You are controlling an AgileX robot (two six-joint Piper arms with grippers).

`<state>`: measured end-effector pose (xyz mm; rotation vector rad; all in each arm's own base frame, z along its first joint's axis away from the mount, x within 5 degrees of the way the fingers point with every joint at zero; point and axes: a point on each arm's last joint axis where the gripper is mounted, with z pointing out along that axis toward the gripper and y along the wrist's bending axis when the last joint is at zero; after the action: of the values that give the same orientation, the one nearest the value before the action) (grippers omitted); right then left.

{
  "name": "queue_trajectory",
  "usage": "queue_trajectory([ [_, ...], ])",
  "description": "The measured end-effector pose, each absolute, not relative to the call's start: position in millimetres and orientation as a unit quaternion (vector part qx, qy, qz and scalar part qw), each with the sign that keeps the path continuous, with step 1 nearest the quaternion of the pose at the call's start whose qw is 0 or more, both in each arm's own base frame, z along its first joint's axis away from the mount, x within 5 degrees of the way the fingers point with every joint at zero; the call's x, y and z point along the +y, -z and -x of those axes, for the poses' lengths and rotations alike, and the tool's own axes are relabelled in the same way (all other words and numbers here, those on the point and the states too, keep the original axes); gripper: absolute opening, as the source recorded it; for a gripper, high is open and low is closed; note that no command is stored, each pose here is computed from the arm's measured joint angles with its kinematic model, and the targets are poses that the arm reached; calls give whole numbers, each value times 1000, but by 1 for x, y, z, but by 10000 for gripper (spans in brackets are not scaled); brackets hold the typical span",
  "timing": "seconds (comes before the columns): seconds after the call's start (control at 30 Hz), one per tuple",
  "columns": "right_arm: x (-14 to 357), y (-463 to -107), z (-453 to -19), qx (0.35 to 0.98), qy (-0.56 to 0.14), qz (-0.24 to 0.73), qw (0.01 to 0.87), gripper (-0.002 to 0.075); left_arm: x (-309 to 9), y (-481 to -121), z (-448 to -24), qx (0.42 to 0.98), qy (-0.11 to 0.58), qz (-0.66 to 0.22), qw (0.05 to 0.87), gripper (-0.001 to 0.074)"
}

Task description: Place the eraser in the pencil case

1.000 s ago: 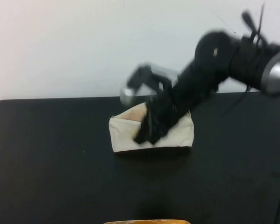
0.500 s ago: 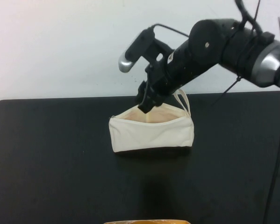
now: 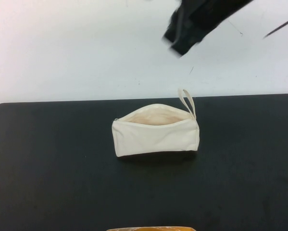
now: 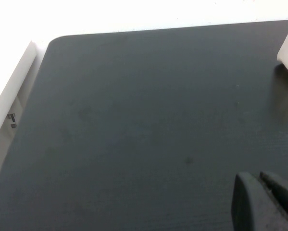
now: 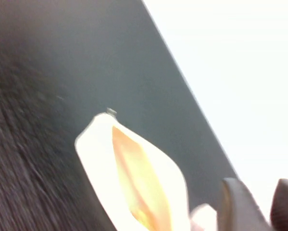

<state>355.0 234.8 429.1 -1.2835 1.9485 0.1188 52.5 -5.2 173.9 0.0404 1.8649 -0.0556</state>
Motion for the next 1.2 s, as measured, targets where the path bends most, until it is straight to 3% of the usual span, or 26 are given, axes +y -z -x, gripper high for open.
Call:
queue_trajectory([
  [0.07, 220, -454, -339, 771, -27, 497, 396, 65, -5, -174, -52, 803, 24, -17, 595, -1],
  [0.17, 201, -485, -316, 775, -15, 470, 423, 18, -5, -174, -52, 803, 24, -17, 595, -1],
  [0.43, 148, -544, -233, 757, -25, 430, 491, 1, -5, -174, -52, 803, 24, -17, 595, -1],
  [0.53, 132, -541, -208, 763, -29, 428, 483, 0, -5, -174, -52, 803, 24, -17, 595, -1],
  [0.73, 112, -494, -154, 780, -92, 453, 423, 0, -5, -174, -52, 803, 24, -17, 595, -1],
  [0.9, 94, -434, -119, 739, -117, 436, 500, 0, -5, -174, -52, 803, 24, -17, 595, -1],
  [1.2, 83, -322, -116, 740, -102, 384, 543, 0, -5, -174, -52, 803, 24, -17, 595, -1],
])
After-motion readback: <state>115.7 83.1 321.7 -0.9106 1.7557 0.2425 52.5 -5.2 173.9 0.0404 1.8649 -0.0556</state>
